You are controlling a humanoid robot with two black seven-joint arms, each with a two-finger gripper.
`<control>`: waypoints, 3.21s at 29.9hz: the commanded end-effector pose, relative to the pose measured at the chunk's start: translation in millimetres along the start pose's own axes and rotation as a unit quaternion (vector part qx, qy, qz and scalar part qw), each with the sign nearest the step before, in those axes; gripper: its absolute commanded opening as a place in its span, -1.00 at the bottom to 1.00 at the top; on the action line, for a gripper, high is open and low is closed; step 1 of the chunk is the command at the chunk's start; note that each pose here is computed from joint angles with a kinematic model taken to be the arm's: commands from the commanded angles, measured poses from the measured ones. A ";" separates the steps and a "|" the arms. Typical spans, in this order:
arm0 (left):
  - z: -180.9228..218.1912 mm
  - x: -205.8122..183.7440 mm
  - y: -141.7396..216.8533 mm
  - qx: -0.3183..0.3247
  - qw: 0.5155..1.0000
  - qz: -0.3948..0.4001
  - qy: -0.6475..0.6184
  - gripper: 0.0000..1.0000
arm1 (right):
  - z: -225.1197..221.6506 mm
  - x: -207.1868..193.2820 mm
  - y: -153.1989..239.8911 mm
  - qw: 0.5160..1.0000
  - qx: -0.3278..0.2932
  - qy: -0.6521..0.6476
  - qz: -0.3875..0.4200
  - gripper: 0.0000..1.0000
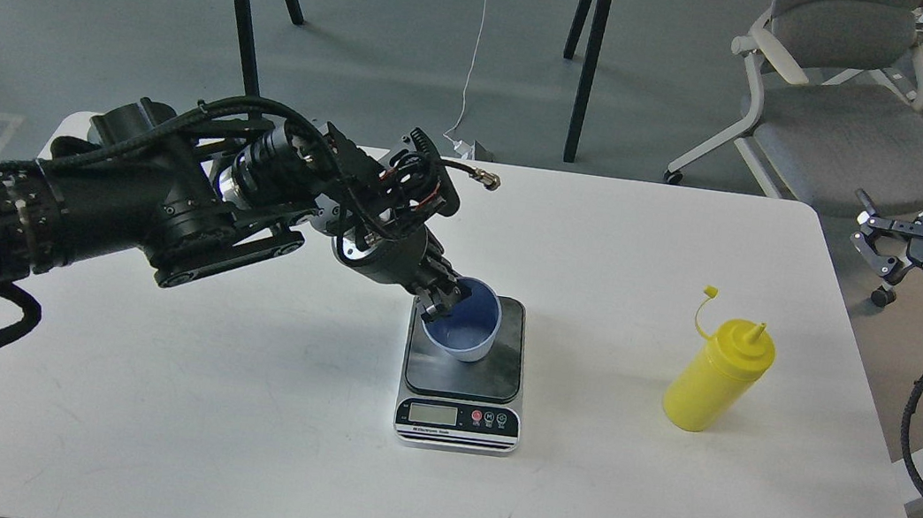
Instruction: Pour seasoning into cup on scale with both arms
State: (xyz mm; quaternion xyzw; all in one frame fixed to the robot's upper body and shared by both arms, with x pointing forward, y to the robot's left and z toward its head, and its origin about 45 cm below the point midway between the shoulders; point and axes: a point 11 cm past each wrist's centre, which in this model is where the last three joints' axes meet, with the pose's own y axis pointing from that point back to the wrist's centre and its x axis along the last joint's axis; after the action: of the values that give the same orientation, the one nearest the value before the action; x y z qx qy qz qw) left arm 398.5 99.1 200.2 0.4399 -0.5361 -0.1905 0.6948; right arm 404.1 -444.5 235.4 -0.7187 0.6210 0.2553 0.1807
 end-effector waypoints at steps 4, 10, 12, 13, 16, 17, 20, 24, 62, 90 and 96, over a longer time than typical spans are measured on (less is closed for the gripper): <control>2.0 1.5 -0.1 -0.008 1.000 0.006 0.013 -0.21 | 1.8 1.3 1.4 1.000 -0.002 -0.001 0.001 0.98; 1.6 1.8 0.2 -0.008 1.000 0.007 0.014 0.02 | 2.0 0.8 1.3 1.000 -0.002 -0.001 0.001 0.98; -0.3 2.4 1.0 -0.006 1.000 0.009 0.017 0.13 | 2.9 1.4 1.8 1.000 -0.003 -0.001 0.002 0.98; -0.4 4.0 1.7 -0.006 1.000 0.012 0.018 0.16 | 2.9 1.5 1.8 1.000 -0.003 -0.001 0.002 0.98; 0.6 10.5 4.3 -0.016 0.999 0.026 0.037 0.23 | 5.7 2.6 3.0 1.000 -0.006 -0.003 0.003 0.98; 1.2 12.7 5.1 -0.020 0.998 0.031 0.043 0.26 | 5.1 2.5 3.1 1.000 -0.005 -0.003 0.003 0.98; 1.8 17.7 7.3 -0.026 0.997 0.041 0.054 0.40 | 4.9 2.3 3.0 1.000 -0.005 -0.003 0.003 0.98; 3.7 27.4 11.4 -0.041 0.994 0.060 0.077 0.74 | 3.8 1.9 2.7 1.000 -0.003 -0.004 0.002 0.98; -161.9 -83.8 203.4 -0.051 0.641 0.473 0.602 0.99 | -17.5 -26.0 -16.4 0.999 0.014 0.010 -0.035 0.98; -143.8 -142.5 159.0 -0.041 0.621 0.431 0.654 0.99 | -50.8 16.7 112.0 0.970 0.117 -0.183 0.106 0.99; -139.8 -153.1 152.0 -0.039 0.616 0.423 0.663 0.99 | -40.7 46.9 109.5 0.966 0.136 -0.174 0.134 0.99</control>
State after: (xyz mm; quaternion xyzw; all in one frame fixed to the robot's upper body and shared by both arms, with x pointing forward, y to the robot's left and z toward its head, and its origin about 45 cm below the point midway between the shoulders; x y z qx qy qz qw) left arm 442.6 350.6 234.5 0.1419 -0.0526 0.4473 0.8815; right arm 307.7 -515.2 255.6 -0.5506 0.6884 0.3175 0.3495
